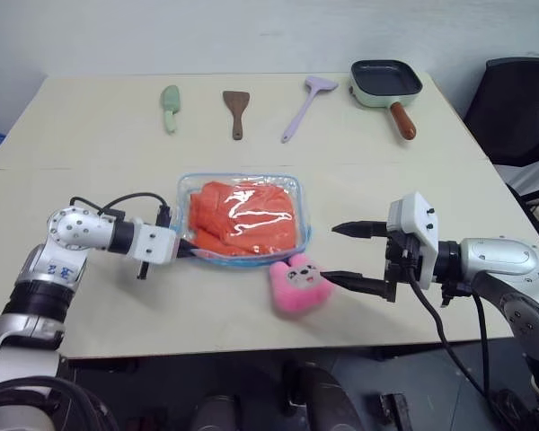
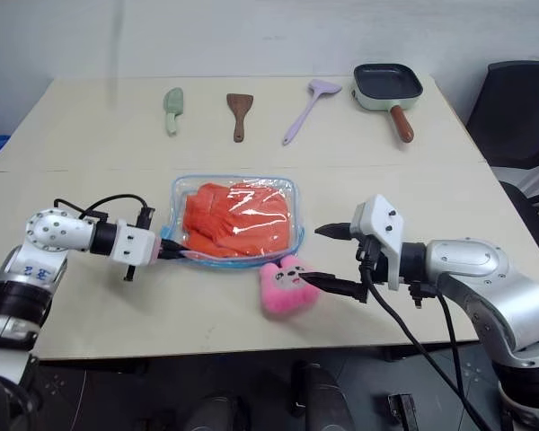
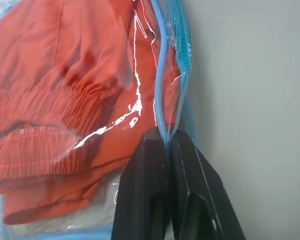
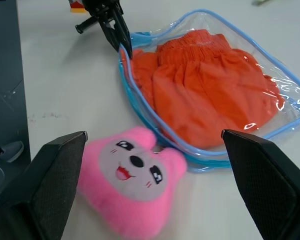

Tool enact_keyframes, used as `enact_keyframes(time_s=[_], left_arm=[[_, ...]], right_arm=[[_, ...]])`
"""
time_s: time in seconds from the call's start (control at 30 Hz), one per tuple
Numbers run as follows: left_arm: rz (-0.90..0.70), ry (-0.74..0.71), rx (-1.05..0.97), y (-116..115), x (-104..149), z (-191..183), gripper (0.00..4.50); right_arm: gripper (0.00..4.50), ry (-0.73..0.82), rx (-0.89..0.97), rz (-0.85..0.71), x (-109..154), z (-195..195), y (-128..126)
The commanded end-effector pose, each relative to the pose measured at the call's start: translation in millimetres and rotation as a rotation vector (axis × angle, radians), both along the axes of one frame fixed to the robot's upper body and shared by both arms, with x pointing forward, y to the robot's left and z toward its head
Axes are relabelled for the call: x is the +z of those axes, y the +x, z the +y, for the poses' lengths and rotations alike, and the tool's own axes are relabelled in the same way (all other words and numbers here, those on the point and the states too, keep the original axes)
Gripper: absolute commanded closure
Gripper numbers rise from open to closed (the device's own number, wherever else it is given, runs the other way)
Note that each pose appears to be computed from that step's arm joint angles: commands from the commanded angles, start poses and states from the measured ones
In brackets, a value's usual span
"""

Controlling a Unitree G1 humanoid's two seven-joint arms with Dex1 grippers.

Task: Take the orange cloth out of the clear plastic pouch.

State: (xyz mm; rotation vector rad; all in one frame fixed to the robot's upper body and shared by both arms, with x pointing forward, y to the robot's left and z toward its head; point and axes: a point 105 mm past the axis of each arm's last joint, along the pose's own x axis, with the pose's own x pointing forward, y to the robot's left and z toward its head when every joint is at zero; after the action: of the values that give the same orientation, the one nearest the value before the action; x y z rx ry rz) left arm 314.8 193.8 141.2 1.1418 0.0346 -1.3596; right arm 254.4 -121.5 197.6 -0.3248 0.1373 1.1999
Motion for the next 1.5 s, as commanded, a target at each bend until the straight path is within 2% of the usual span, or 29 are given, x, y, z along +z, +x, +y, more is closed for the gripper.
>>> enact_keyframes(time_s=[0.03,0.23,0.37,0.47,0.57,0.67,0.77,0.93,1.07,1.3,1.4,1.5], left_arm=[[-0.047,-0.022,-0.039,-8.6,13.4,-7.4,4.46],[-0.003,-0.048,0.019,-15.2,6.4,-12.5,4.46],[0.088,-0.116,0.106,-21.3,8.1,-10.6,3.56],[0.186,-0.199,0.164,-31.1,13.4,-12.8,2.62],[0.344,-0.305,0.205,-50.6,29.5,-15.7,1.71],[0.522,-0.364,0.207,-74.6,47.5,-16.1,1.71],[0.621,-0.369,0.181,-91.0,59.1,-18.9,1.71],[0.626,-0.364,0.170,-90.3,67.0,-28.3,1.71],[0.594,-0.357,0.157,-83.8,67.7,-35.8,1.68],[0.577,-0.374,0.147,-79.0,70.3,-41.9,1.68],[0.579,-0.364,0.136,-78.8,68.0,-43.2,1.68],[0.574,-0.334,0.112,-77.1,59.7,-47.0,1.68]], right_arm=[[0.00,-0.017,0.051,-0.011,6.5,-1.7,-12.2],[0.00,-0.049,-0.008,0.021,-1.9,-15.6,-18.1],[0.00,-0.041,-0.102,0.087,-17.5,-30.0,-27.9],[0.00,0.023,-0.196,0.144,-27.9,-35.4,-32.6],[0.00,0.104,-0.307,0.212,-41.5,-37.3,-38.0],[0.00,0.211,-0.363,0.303,-53.7,-28.2,-45.9],[0.00,0.291,-0.379,0.384,-63.2,-17.1,-48.5],[0.00,0.305,-0.349,0.465,-80.1,-3.2,-45.1],[0.91,0.307,-0.299,0.498,-84.7,3.3,-44.4],[3.42,0.256,-0.165,0.530,-87.4,13.4,-58.5],[4.40,0.234,-0.117,0.525,-88.4,23.6,-56.6],[4.46,0.217,-0.106,0.525,-91.2,36.4,-44.3]])
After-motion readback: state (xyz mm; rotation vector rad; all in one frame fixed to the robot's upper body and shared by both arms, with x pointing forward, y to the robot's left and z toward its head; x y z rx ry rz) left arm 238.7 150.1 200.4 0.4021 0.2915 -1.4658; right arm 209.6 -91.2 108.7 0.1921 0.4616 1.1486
